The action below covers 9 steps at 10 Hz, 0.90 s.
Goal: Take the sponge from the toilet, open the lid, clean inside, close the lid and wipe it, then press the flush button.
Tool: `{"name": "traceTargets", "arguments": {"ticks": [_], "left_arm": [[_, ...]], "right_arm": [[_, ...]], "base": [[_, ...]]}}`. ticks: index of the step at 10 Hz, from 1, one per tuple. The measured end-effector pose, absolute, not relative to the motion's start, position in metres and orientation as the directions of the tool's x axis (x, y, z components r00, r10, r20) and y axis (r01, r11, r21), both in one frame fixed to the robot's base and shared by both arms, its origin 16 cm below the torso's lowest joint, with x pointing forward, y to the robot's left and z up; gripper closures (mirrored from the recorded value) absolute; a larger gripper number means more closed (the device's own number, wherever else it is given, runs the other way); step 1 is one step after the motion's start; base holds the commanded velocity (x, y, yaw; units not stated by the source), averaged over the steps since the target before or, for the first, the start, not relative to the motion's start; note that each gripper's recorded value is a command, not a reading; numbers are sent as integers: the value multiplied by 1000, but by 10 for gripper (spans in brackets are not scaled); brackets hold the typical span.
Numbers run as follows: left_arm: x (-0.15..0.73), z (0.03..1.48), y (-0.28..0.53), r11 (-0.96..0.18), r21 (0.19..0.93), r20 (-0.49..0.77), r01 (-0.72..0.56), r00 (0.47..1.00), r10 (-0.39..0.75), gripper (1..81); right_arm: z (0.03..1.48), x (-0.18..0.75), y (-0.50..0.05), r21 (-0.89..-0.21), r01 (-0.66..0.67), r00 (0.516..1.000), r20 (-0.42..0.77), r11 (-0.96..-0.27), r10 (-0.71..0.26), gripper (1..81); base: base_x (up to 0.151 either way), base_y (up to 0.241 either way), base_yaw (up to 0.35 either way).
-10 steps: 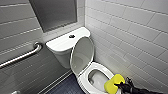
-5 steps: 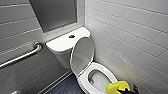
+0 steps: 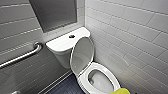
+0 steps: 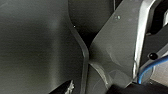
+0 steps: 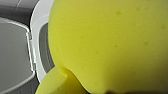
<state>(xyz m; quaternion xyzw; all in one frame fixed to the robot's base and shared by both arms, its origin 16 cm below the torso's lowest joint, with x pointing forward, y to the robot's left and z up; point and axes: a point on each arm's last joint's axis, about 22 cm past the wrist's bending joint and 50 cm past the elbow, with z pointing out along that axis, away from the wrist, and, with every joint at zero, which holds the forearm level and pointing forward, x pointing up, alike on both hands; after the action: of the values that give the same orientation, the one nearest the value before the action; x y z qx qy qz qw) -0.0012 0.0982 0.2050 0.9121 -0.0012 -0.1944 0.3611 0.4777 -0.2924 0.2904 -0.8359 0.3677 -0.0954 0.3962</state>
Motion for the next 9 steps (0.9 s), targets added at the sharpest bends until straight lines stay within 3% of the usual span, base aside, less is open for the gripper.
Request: {"name": "traceTargets", "arguments": {"ticks": [3,6,9], "left_arm": [[-1,205,98,-738,661,-351,135,925,-146,10],[-1,205,98,-734,668,-341,123,927,-155,10],[-1,205,98,-734,668,-340,122,927,-155,10]], "right_arm": [[283,400,-288,-635,-604,745,-234,-481,-625,811],[305,415,-286,-658,-558,782,-214,-506,-585,811],[325,464,-270,-658,-476,851,-178,-583,-494,811]], "base": [[0,0,0],[0,0,0],[0,0,0]]}}
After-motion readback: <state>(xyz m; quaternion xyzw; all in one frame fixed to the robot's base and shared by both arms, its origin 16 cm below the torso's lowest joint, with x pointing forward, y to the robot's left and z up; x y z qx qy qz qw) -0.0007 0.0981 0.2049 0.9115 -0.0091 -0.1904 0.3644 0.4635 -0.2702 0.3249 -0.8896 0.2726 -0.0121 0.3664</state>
